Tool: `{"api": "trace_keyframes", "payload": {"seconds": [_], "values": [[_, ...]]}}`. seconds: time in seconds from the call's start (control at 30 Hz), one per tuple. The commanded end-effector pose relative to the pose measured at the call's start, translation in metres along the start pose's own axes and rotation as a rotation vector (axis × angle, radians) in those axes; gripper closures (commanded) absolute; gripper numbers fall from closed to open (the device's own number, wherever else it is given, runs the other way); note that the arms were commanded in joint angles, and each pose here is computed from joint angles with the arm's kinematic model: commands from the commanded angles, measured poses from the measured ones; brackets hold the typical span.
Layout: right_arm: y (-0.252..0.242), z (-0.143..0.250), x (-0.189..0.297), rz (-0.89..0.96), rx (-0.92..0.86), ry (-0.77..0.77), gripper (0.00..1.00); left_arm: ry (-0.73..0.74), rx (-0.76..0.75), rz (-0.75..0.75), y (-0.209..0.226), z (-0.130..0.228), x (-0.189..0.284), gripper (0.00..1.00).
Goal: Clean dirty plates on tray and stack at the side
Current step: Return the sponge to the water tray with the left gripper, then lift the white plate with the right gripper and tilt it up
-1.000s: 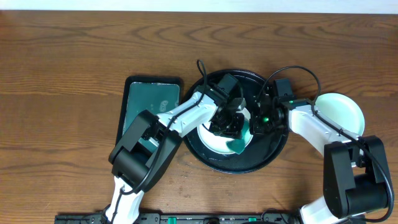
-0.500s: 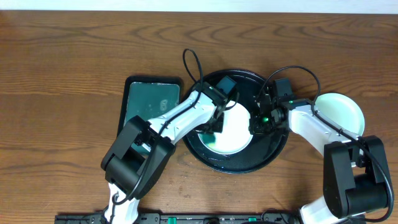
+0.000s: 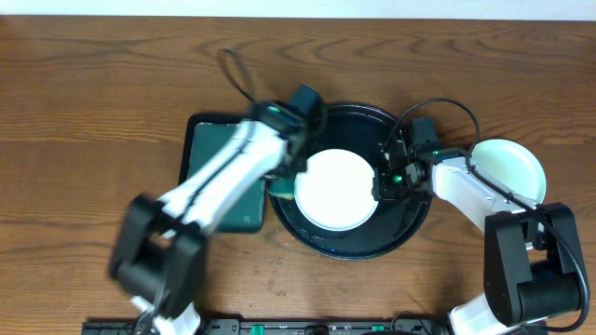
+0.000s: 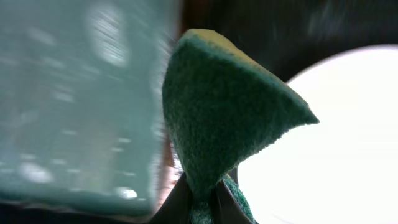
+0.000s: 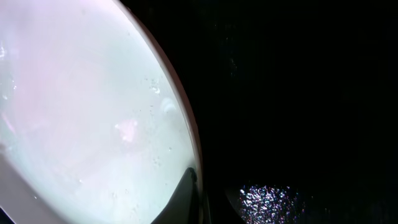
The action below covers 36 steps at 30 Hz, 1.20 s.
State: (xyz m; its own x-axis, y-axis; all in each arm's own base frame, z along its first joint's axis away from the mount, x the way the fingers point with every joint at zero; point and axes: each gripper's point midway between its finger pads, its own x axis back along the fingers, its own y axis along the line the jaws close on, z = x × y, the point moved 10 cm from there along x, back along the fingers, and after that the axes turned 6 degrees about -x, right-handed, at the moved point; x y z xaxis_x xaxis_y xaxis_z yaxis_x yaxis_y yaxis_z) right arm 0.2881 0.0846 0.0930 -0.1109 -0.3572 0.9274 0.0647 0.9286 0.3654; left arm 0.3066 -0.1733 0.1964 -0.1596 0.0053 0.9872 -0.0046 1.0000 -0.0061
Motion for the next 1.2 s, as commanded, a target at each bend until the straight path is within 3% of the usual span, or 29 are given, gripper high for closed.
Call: {"api": "trace_keyframes", "payload": {"seconds": [0.0,0.1,0.23,0.47,0.5,0.6,0.63,0.97,1.17], "values": [[-0.012,0.006,-0.011,0.107,0.001,0.019,0.99,-0.102,0.050,-0.055,0.031,-0.007,0.029,0.93],[-0.012,0.006,-0.011,0.107,0.001,0.019,0.99,-0.135,0.127,-0.159,0.065,-0.015,0.032,0.93],[-0.012,0.006,-0.011,0.106,0.001,0.018,0.99,-0.074,0.212,-0.208,0.100,-0.019,0.005,0.93],[-0.012,0.006,-0.011,0.106,0.001,0.019,0.99,0.067,0.219,-0.144,0.120,-0.014,-0.056,0.93],[-0.012,0.006,-0.011,0.106,0.001,0.019,0.99,0.073,0.220,-0.144,0.121,-0.014,-0.057,0.90],[-0.012,0.006,-0.011,0.106,0.001,0.018,0.99,0.081,0.213,-0.118,0.121,-0.012,-0.052,0.40],[-0.012,0.005,-0.010,0.105,0.002,0.016,0.99,0.080,0.215,-0.101,0.121,-0.011,-0.047,0.34],[0.010,-0.010,0.031,0.039,-0.029,-0.117,0.99,-0.146,0.230,-0.003,0.126,0.013,0.053,0.26],[0.040,-0.018,0.070,-0.205,0.015,-0.252,0.99,-0.334,0.238,0.054,0.132,0.036,0.108,0.20]]}}
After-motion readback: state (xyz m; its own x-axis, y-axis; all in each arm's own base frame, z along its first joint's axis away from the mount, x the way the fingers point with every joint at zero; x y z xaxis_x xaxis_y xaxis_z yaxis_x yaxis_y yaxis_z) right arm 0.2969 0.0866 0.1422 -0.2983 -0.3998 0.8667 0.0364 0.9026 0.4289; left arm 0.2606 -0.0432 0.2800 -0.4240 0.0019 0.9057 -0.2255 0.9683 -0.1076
